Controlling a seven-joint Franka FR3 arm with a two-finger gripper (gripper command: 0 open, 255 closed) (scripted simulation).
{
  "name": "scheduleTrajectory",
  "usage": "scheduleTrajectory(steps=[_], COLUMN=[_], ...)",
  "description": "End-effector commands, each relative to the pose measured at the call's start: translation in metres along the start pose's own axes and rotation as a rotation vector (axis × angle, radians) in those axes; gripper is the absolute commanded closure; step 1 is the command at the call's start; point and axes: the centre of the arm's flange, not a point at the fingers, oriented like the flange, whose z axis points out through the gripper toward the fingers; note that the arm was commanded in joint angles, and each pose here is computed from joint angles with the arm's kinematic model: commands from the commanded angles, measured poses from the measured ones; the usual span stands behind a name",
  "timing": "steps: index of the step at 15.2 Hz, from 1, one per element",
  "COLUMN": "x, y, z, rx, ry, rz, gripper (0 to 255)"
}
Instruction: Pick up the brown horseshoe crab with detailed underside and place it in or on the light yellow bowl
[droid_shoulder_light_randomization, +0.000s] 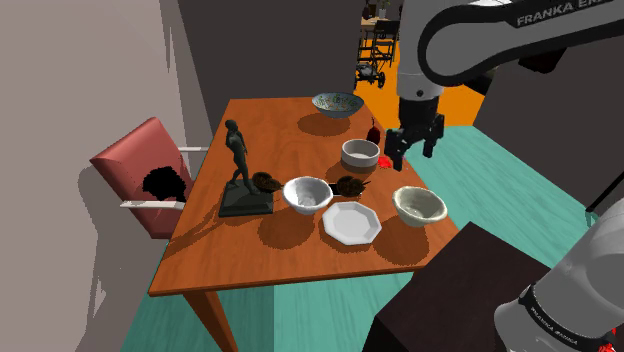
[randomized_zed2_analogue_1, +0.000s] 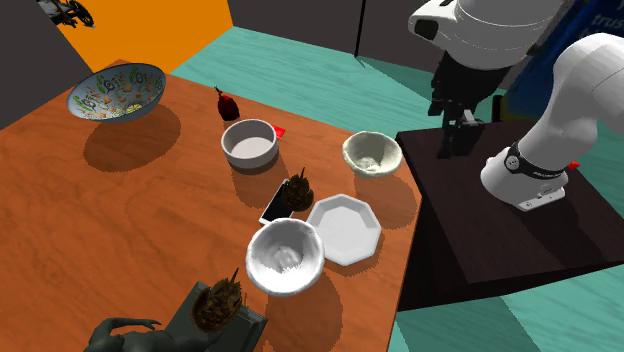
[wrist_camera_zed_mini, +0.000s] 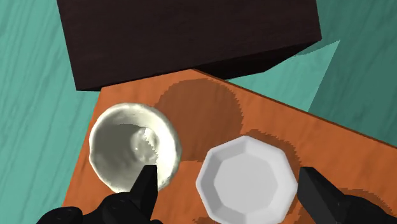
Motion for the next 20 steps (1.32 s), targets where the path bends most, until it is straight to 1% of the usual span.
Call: scheduleTrajectory(steps=[1,11,20], x=[0.024,0.134,0.236], y=[-0.01,-0.043,-0.052], z=[0.015,0.09,0.16], rx=[-0.009,-0.058,-0.103], ry=[-0.003,-0.025,-0.045], rz=[0.041,0.233,0.407], gripper=[0,0,0])
